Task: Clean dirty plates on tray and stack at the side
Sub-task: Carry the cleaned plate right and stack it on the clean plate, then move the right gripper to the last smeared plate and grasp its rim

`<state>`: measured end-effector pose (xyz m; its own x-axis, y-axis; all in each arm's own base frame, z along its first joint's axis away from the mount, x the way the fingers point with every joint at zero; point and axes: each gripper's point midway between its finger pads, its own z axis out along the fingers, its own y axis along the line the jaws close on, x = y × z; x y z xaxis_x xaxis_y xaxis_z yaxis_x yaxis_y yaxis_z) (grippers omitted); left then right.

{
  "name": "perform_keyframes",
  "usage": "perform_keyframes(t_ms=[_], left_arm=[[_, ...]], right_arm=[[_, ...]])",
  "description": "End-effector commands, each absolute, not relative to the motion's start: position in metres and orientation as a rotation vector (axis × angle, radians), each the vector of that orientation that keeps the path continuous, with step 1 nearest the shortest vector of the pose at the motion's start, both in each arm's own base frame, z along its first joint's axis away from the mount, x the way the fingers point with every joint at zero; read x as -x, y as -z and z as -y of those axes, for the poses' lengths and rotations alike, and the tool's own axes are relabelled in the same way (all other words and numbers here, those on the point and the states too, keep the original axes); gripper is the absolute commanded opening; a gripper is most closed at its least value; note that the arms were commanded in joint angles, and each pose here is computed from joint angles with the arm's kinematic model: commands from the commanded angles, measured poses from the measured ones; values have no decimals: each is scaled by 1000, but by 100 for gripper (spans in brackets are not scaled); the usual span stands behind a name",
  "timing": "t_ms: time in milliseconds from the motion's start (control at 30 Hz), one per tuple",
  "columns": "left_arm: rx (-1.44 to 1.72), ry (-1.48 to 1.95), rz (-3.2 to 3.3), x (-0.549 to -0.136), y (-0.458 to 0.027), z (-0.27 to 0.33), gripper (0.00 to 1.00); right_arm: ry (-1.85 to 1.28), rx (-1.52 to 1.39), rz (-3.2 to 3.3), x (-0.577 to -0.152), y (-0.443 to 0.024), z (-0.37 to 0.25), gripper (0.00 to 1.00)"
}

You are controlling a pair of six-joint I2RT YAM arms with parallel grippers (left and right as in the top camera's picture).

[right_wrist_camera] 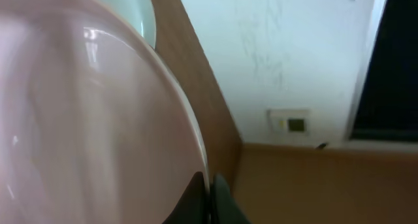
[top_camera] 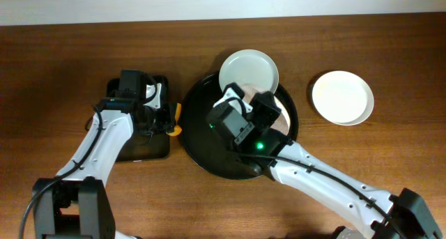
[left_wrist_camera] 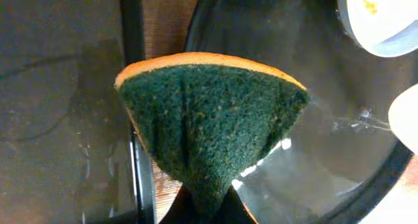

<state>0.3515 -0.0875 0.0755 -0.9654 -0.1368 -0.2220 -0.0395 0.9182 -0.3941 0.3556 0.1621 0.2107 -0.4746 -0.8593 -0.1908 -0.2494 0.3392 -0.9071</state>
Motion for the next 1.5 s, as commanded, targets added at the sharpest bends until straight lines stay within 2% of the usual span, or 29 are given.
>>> perform_keyframes(t_ms=[0, 233, 400, 533, 633, 667, 800, 933, 1033, 1100, 1467], left_arm=[[94, 640, -2827, -350, -76, 94, 1], [93, 640, -2821, -351, -77, 94, 1], [75, 724, -2803, -351, -81, 103, 1], [73, 725, -2801, -352, -82, 104, 1], [60, 747, -2775, -356, -85, 107, 1], [45, 803, -2744, -360, -90, 113, 1], [-42, 868, -2692, -363, -98, 138, 1], [-191, 885, -2636, -364, -105, 173, 1], [-251, 852, -2621, -363, -105, 187, 1], [-272, 797, -2626, -362, -102, 191, 1], [-279, 763, -2618, -364, -101, 192, 1]], right_arm=[[1252, 941, -1840, -353, -238, -160, 4], [1264, 883, -1829, -354, -245, -158, 4], [1174, 687, -1917, -366, -241, -134, 4], [761, 571, -2154, -367, -219, -112, 4], [231, 443, -2317, -370, -213, -96, 4], [37, 313, -2373, -374, -208, -79, 4], [-215, -140, -2481, -389, -174, 11, 4], [-213, -467, -2551, -392, -116, 99, 4], [-228, -687, -2566, -394, -67, 139, 4], [-226, -719, -2576, -395, -50, 149, 4], [-9, -746, -2512, -403, -52, 183, 4]])
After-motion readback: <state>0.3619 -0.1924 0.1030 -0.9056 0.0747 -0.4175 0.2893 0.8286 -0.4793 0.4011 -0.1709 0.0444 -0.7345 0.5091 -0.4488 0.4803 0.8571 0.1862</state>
